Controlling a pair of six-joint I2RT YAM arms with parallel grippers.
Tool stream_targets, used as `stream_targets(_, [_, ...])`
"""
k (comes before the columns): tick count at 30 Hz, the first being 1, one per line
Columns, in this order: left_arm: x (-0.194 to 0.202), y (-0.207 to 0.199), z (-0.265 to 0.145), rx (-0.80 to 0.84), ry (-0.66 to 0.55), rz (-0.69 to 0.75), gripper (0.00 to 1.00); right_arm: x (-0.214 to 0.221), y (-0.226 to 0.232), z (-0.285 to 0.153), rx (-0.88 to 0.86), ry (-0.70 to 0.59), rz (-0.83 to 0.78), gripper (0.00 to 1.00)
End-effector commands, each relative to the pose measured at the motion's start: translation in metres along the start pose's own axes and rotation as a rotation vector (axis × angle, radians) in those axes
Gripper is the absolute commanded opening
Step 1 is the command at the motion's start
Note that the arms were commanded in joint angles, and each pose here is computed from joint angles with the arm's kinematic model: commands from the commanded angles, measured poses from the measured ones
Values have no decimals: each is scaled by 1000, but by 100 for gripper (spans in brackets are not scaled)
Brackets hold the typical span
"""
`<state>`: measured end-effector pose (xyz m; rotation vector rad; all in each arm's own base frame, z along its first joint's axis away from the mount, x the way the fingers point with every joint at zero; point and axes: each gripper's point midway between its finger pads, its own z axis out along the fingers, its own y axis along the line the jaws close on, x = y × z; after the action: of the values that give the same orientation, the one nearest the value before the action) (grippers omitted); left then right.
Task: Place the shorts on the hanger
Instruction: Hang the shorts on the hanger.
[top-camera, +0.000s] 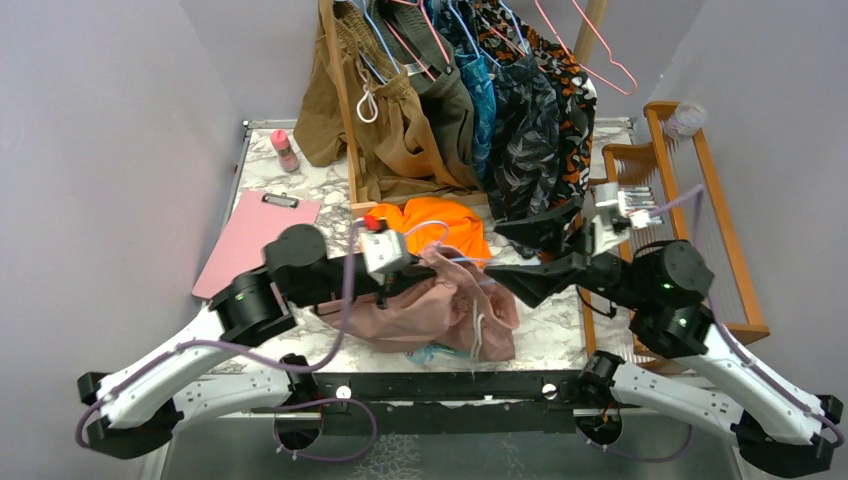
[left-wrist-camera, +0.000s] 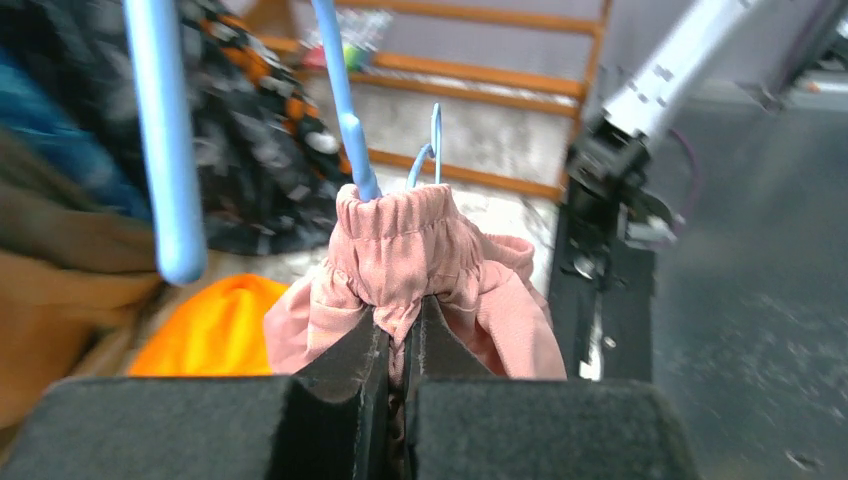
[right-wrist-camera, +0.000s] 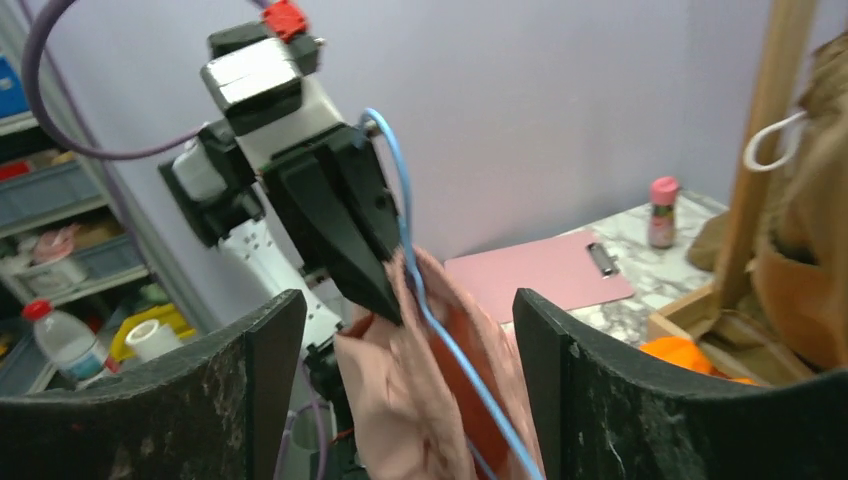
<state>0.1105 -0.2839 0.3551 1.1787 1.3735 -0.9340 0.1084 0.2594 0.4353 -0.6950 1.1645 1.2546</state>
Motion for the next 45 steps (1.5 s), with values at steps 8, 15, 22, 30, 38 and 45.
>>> stream_targets(8, [-106,44,-122,-430,-429,113,0,1,-62,-61,500,-9,149,84])
stream_targets(15, [-133,30,-130,-361,-505,144,0,50,-71,-47,528,64,328,85])
stream_targets(22, [-133,23,-132,-327,-514,152,0,60,-85,-39,628,51,472,84])
stream_targets(30, [-125,21,-132,-321,-509,134,0,97,-76,-24,603,268,521,78])
stream_targets(38, [-118,20,-127,-309,-495,128,0,111,-72,-18,569,325,524,47])
stream_targets(45, [-114,20,-124,-304,-486,119,0,80,-64,-6,484,260,449,1])
